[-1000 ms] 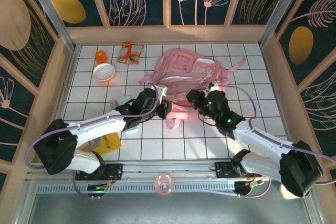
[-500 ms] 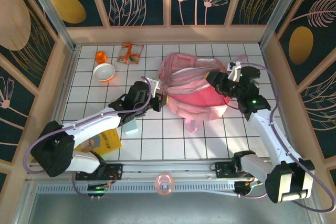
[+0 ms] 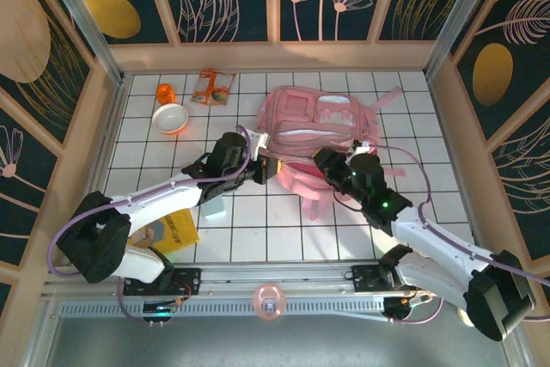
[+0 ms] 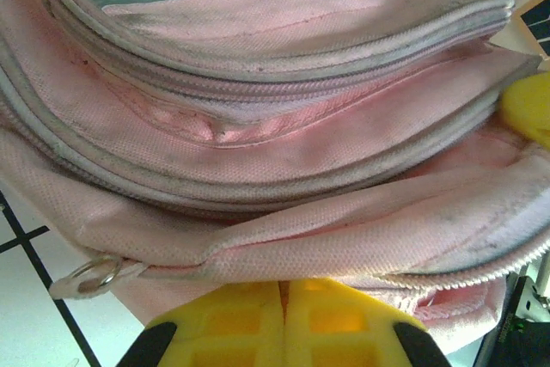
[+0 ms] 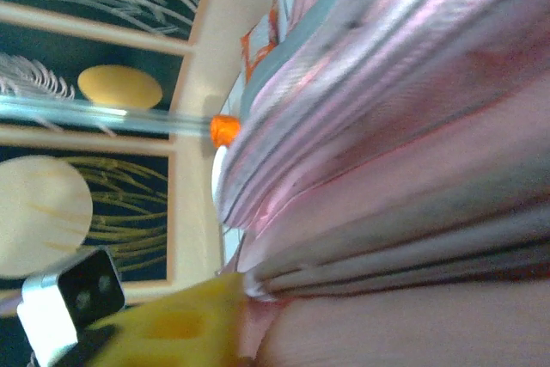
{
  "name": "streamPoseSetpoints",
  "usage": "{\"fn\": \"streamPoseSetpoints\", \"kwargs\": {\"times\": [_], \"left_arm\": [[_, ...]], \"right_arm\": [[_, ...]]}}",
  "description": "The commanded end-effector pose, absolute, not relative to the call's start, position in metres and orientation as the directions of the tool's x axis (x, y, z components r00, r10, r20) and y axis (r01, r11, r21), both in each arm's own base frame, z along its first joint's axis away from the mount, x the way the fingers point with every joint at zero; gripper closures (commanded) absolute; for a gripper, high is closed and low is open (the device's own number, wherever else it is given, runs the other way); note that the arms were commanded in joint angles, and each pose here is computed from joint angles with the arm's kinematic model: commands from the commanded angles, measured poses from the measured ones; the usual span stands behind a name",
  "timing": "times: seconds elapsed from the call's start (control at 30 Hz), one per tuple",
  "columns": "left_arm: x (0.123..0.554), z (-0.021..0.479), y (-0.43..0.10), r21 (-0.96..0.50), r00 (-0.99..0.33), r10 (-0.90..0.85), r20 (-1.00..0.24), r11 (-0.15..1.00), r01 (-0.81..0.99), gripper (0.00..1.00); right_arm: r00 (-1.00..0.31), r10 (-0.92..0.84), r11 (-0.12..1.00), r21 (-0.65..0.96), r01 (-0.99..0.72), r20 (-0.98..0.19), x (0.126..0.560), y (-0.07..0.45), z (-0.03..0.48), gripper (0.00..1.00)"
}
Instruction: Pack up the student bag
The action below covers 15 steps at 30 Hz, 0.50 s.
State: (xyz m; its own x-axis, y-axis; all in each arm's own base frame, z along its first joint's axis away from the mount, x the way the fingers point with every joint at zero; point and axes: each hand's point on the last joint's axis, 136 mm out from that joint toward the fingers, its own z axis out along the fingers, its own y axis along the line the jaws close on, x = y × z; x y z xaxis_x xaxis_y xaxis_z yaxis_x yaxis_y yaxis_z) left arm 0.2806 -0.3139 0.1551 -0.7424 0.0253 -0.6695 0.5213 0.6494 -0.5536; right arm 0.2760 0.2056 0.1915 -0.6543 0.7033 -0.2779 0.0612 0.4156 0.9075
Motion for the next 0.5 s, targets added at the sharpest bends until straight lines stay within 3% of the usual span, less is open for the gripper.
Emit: {"fn": "streamPoseSetpoints", "kwargs": {"times": [0.0,0.03,0.2,0.37,0.4,0.47], "left_arm": [[0.298,0.187,-0.311,-0.489,-0.660,-0.006,-0.751,0.677,0.550,1.00],[0.302,0.182,-0.302,-0.466,-0.658,-0.002,-0.753,0.708,0.530,1.00],[0.326,0.163,-0.266,-0.429,-0.668,-0.028,-0.744,0.787,0.444,1.00],[0.329,0.166,-0.272,-0.453,-0.658,-0.034,-0.752,0.752,0.478,1.00],[0.327,0.170,-0.278,-0.473,-0.659,-0.035,-0.751,0.726,0.500,1.00],[0.324,0.175,-0.286,-0.505,-0.661,-0.047,-0.749,0.686,0.523,1.00]], "right_arm": [[-0.607,0.686,0.445,0.892,-0.086,-0.401,0.294,0.201,0.246,0.94],[-0.633,0.642,0.470,0.874,-0.121,-0.432,0.294,0.201,0.254,0.99],[-0.703,0.441,0.547,0.788,-0.283,-0.558,0.294,0.171,0.297,1.00],[-0.751,0.420,0.504,0.819,-0.274,-0.509,0.308,0.139,0.315,1.00],[-0.750,0.446,0.506,0.829,-0.238,-0.488,0.313,0.138,0.311,0.93],[-0.738,0.494,0.484,0.850,-0.206,-0.460,0.317,0.145,0.307,0.70]]}}
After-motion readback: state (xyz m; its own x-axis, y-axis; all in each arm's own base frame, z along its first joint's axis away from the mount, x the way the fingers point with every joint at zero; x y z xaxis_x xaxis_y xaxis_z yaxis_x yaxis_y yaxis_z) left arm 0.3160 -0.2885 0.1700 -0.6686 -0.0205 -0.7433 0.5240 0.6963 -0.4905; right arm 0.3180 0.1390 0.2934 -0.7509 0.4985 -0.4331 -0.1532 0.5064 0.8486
